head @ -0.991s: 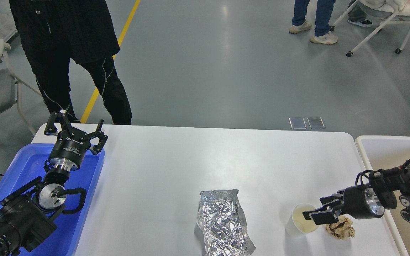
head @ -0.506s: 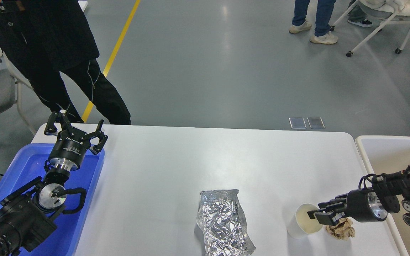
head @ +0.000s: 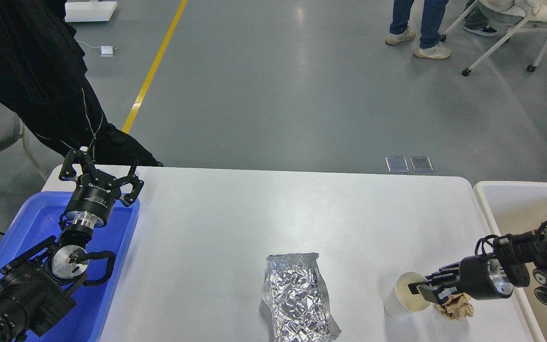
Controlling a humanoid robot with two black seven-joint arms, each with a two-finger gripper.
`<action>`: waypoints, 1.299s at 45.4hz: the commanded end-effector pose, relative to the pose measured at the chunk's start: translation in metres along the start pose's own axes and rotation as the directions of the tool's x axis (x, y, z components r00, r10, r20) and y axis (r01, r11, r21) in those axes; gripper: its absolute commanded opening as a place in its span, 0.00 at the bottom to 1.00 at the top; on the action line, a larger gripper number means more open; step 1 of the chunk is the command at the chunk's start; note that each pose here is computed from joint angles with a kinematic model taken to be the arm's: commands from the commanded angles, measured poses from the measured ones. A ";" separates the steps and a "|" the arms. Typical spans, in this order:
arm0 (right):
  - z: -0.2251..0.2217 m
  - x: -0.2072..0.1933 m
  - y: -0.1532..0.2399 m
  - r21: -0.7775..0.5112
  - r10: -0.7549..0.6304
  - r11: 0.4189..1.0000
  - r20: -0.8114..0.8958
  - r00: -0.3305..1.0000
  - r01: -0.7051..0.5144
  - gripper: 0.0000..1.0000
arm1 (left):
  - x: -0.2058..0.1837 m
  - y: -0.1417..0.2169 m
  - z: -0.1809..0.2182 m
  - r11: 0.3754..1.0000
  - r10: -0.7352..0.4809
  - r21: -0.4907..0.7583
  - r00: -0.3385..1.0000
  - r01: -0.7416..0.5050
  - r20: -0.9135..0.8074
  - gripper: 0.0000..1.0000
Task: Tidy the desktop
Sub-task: 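Close the right gripper on the rim of the white paper cup, then lift the white paper cup and carry it outward past the bin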
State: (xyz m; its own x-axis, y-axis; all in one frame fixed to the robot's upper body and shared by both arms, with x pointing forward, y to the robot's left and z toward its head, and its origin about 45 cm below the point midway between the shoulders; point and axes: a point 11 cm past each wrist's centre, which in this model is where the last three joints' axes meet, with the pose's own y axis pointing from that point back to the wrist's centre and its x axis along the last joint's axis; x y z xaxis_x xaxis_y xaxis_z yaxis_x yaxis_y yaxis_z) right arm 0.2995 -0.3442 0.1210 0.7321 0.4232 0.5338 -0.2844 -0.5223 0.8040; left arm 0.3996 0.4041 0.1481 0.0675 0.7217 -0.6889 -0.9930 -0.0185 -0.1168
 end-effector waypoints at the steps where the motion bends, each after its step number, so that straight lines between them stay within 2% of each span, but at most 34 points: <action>1: -0.004 0.001 -0.004 0.018 -0.001 1.000 -0.005 1.000 0.001 0.00 | 0.000 0.000 0.000 1.000 0.000 0.000 1.000 0.000 0.000 1.00; 19: 0.001 0.013 0.003 0.001 0.027 1.000 -0.013 1.000 -0.027 0.00 | 0.000 0.000 0.000 1.000 -0.001 0.000 1.000 0.001 -0.001 1.00; 29: 0.009 0.039 0.022 -0.023 0.088 0.996 -0.027 0.996 -0.089 0.00 | 0.000 0.000 0.000 1.000 0.000 0.000 1.000 0.000 0.000 1.00; 43: -0.013 0.116 0.072 0.098 0.324 0.939 0.070 0.943 -0.330 0.00 | 0.000 0.000 0.000 1.000 0.000 0.000 1.000 0.000 0.000 1.00; 59: -0.029 0.190 0.149 0.135 0.455 0.858 0.247 0.856 -0.495 0.00 | 0.000 0.000 0.000 1.000 0.000 0.000 1.000 0.000 0.000 1.00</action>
State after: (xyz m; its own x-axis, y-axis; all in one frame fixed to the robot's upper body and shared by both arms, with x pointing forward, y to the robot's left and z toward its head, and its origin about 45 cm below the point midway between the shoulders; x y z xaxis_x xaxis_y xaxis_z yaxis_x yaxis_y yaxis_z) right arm 0.3665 -0.3211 0.2809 0.6510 0.1012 0.7523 -0.4759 -0.7176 0.5084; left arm 0.3996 0.4040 0.1481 0.0678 0.7216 -0.6890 -0.9930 -0.0183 -0.1169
